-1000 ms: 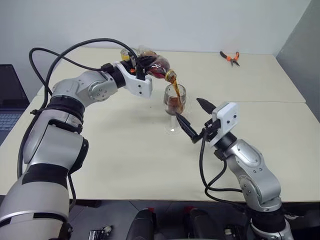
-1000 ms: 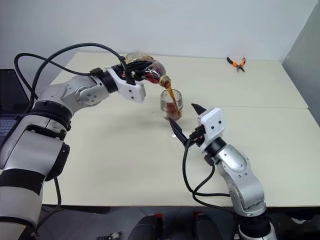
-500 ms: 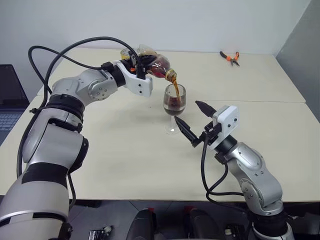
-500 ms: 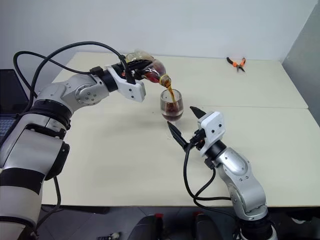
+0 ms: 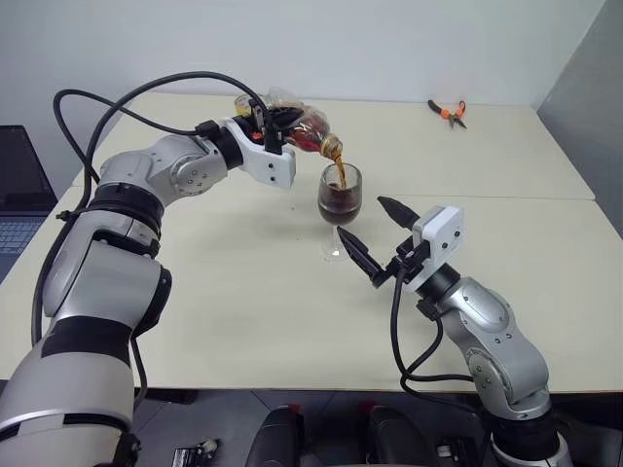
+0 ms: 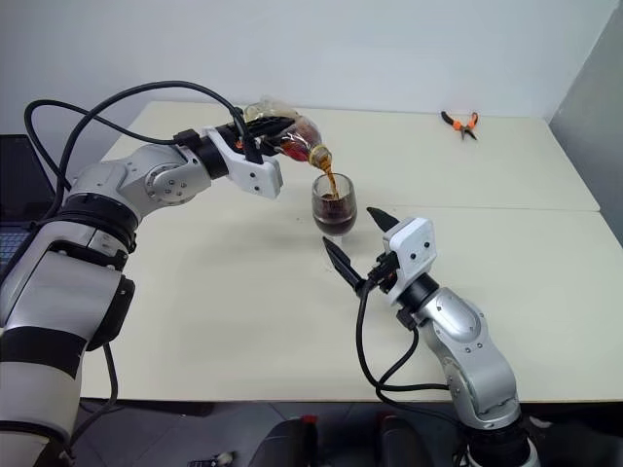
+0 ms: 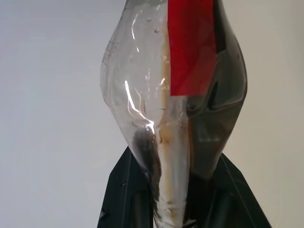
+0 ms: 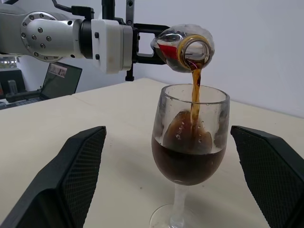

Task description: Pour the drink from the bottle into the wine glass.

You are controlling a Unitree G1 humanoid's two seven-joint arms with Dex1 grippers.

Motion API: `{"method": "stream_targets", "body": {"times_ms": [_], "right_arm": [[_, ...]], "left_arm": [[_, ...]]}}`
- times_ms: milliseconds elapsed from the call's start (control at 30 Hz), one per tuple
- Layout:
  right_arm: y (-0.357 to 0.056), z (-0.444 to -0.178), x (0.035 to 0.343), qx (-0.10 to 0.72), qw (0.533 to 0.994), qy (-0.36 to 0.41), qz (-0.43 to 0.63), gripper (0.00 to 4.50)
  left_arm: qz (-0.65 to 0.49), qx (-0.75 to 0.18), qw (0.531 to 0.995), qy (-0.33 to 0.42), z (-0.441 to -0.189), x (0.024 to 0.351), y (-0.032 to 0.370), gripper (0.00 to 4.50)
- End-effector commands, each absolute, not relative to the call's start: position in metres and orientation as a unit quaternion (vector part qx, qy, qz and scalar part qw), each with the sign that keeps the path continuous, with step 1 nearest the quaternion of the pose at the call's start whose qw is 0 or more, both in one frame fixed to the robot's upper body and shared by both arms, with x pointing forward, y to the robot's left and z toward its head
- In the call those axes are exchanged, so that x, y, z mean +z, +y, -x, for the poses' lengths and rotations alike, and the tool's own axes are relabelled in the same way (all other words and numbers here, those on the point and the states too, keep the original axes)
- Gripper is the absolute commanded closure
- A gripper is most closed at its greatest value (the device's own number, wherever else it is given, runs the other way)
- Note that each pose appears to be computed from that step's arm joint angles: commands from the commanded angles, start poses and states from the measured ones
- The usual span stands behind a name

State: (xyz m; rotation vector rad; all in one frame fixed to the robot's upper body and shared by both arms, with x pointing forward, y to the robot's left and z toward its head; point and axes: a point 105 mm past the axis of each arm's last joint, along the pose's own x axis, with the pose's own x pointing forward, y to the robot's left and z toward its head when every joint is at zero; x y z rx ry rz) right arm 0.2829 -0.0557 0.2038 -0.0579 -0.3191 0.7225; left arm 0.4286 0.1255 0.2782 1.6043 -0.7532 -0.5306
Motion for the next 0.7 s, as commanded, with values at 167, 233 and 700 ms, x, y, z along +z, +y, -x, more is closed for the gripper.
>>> {"method": "stream_targets", "body": {"times_ms": [167,233,700], "right_arm": [[-0.05,-0.277,0.221,0.363,0.911,-0.193,0.026,0.0],[-0.049,-0.277,0.221,0.364,0.91,-0.194,0.026,0.0],[-0.039,-0.266,0.216,0.415,0.889,-0.188,0.049,0.0]], "left_arm": [[-0.645,-0.23,0.641,-0.347,-0.422,0.293,0.124,3.87],[-0.64,-0.234,0.644,-0.346,-0.421,0.291,0.124,3.87],[-0.507,-0.25,0.752,-0.34,-0.42,0.293,0.129,3.87]]}}
